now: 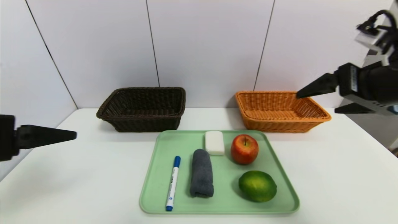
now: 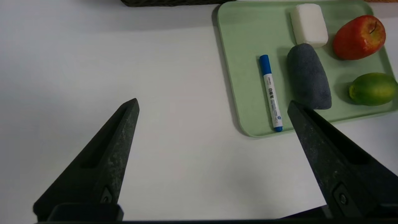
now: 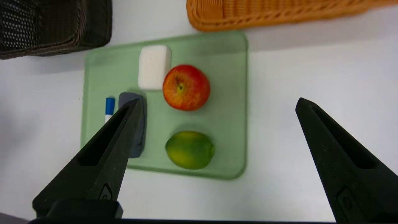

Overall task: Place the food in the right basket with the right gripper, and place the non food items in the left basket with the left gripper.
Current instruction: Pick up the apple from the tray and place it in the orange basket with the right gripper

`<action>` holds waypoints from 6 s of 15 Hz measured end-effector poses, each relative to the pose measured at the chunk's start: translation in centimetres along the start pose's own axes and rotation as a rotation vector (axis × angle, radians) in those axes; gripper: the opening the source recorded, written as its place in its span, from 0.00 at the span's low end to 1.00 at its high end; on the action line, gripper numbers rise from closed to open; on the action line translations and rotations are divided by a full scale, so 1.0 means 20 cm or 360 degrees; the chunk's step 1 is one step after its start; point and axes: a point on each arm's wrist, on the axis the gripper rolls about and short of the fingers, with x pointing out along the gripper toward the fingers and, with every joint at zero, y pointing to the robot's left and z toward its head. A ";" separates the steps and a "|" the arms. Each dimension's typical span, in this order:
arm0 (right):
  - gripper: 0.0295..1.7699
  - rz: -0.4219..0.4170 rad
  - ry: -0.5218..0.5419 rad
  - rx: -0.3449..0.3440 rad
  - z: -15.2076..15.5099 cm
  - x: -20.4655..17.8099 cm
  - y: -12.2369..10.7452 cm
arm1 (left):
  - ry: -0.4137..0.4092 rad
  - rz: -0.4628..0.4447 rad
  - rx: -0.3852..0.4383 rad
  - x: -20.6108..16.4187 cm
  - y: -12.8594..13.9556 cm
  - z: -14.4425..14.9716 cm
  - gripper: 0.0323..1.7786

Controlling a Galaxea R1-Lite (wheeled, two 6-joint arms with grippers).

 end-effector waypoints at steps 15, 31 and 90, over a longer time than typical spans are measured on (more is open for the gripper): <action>0.97 -0.0419 0.1077 0.0400 -0.22 0.56 0.34 | 0.0434 0.0057 -0.0180 0.50 -0.15 0.02 0.95; 0.97 -0.0672 0.1289 0.0551 -0.31 0.86 0.31 | 0.0502 0.0047 -0.0153 0.59 -0.18 0.01 0.95; 0.76 -0.0593 0.1068 0.0173 -0.22 0.78 0.27 | 0.0547 0.0052 -0.0134 0.72 -0.21 0.03 0.95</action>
